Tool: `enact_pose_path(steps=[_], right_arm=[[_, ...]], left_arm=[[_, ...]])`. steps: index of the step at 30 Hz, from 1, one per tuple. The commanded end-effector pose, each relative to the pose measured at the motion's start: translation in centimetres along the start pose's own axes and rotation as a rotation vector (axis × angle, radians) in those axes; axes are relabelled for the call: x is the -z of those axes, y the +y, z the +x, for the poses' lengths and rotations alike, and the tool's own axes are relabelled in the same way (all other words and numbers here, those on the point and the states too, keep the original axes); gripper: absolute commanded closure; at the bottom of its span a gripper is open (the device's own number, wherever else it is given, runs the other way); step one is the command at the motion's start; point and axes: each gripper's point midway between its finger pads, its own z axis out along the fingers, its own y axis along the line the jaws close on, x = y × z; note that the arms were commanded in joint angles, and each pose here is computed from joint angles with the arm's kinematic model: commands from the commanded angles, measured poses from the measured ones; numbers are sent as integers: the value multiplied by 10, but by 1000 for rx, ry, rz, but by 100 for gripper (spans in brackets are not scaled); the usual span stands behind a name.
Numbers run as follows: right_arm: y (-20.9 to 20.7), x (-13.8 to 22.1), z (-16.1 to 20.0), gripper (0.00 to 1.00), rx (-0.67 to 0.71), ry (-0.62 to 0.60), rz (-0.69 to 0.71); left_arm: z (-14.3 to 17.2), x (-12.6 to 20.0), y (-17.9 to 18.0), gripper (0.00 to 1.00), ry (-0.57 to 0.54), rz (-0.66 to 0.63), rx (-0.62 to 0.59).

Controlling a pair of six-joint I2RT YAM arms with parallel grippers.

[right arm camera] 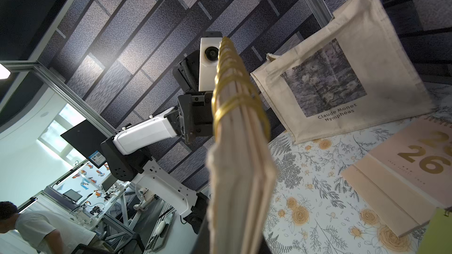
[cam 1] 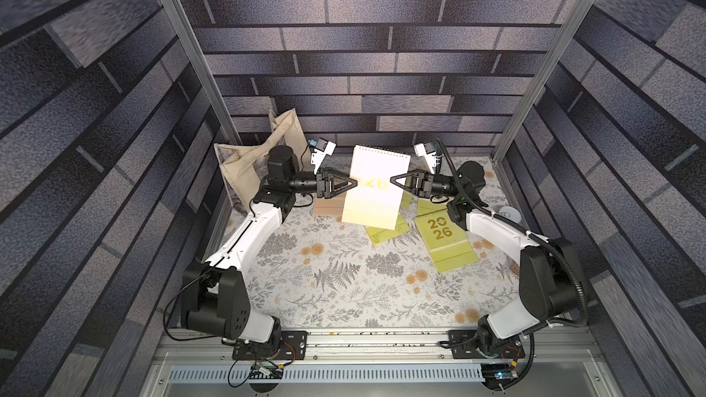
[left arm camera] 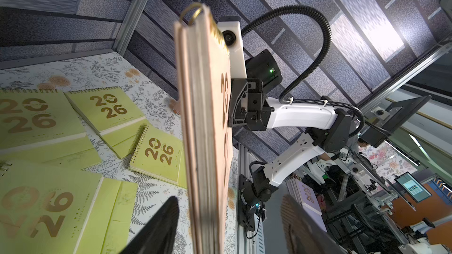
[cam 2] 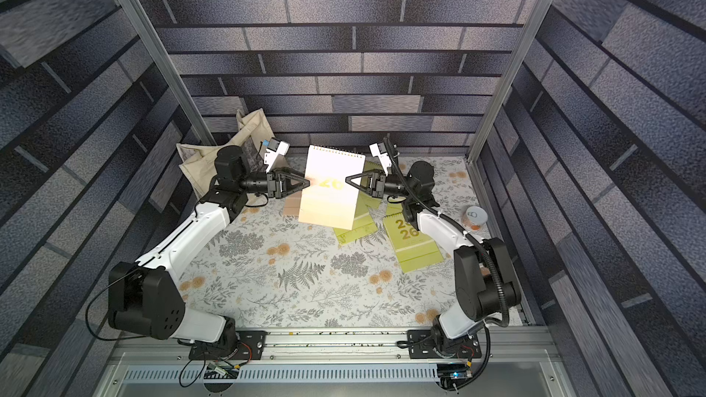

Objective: Stack the calendars
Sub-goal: Place the calendar at the center of the board.

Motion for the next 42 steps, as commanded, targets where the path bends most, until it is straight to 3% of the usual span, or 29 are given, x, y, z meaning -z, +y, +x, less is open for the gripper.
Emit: enact_pose_path(steps=[1,6,18,24,30,32,33,37,42], right_arm=[[6,-2,3,100,11,51,-35],[15,-5,-3,100,19,81,-62],[17,-12,6,100,-9,127,-76],[19,-16,11,100,-14,154,-81],[21,-16,9,100,-2,159,-75],[20,-16,9,99,-2,157,-72],[20,-16,8,90,-4,157,-71],[23,-14,6,38,12,152,-68],[32,-2,-2,35,49,131,-55]], left_arm=[[-10,0,-24,16,5,33,-88],[-7,-1,-26,17,14,25,-96],[-7,-5,-19,39,26,31,-63],[-3,-7,-15,41,33,34,-48],[0,-8,-12,84,36,29,-36],[1,-8,-12,94,36,27,-34],[1,-8,-12,100,38,31,-33],[1,-6,-15,100,39,30,-38],[1,-1,-14,100,34,19,-39]])
